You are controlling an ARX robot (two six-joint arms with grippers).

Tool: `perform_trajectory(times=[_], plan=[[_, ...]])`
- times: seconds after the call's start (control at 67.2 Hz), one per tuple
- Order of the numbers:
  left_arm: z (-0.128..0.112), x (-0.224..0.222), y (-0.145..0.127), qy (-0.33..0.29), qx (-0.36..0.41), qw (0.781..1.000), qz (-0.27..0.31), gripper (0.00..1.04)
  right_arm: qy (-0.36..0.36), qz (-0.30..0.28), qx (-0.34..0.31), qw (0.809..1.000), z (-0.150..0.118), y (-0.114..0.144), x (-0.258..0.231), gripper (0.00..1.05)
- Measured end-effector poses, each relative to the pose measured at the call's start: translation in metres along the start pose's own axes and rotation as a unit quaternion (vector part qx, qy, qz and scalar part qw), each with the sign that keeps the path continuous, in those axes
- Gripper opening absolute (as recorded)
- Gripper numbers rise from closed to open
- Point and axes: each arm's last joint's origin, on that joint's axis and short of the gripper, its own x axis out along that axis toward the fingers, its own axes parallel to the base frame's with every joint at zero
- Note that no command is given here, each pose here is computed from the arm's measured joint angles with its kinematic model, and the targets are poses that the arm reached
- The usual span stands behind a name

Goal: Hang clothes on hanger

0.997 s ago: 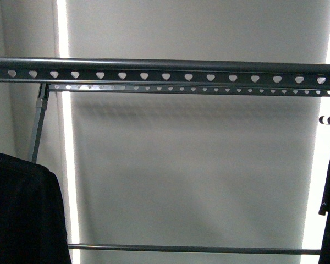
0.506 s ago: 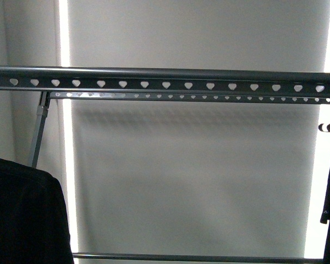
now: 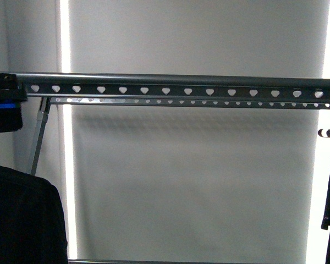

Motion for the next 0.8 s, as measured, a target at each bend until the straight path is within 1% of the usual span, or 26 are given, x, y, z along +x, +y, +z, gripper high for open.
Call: perform_trajectory(times=[0.074,0.149,0.283,0.372,0.506,0.625,0.64,0.685,0.714,0.804], plan=[[0.002,0.001,-0.016,0.029,-0.012,0.999,0.018,0.98,0.0,0.0,0.0,1.0,0.0,0.0,0.0,0.97],[-0.002,0.005,-0.031,0.058,-0.027,0.997,0.04,0.98,0.0,0.0,0.0,1.0,0.0,0.0,0.0,0.97],[-0.014,0.015,-0.046,0.07,-0.044,0.994,0.074,0.98,0.0,0.0,0.0,1.0,0.0,0.0,0.0,0.97],[-0.021,0.021,-0.051,0.071,-0.057,0.992,0.083,0.98,0.0,0.0,0.0,1.0,0.0,0.0,0.0,0.97],[-0.025,0.03,-0.052,0.071,-0.07,0.991,0.09,0.98,0.0,0.0,0.0,1.0,0.0,0.0,0.0,0.97],[-0.03,0.041,-0.055,0.083,-0.084,0.989,0.083,0.98,0.0,0.0,0.0,1.0,0.0,0.0,0.0,0.97],[-0.031,0.042,-0.055,0.085,-0.084,0.989,0.083,0.98,0.0,0.0,0.0,1.0,0.0,0.0,0.0,0.97],[-0.035,0.046,-0.055,0.096,-0.082,0.989,0.083,0.91,0.0,0.0,0.0,1.0,0.0,0.0,0.0,0.97],[-0.04,0.049,-0.054,0.104,-0.08,0.988,0.082,0.84,0.0,0.0,0.0,1.0,0.0,0.0,0.0,0.97],[-0.045,0.053,-0.053,0.11,-0.079,0.988,0.079,0.69,0.0,0.0,0.0,1.0,0.0,0.0,0.0,0.97]])
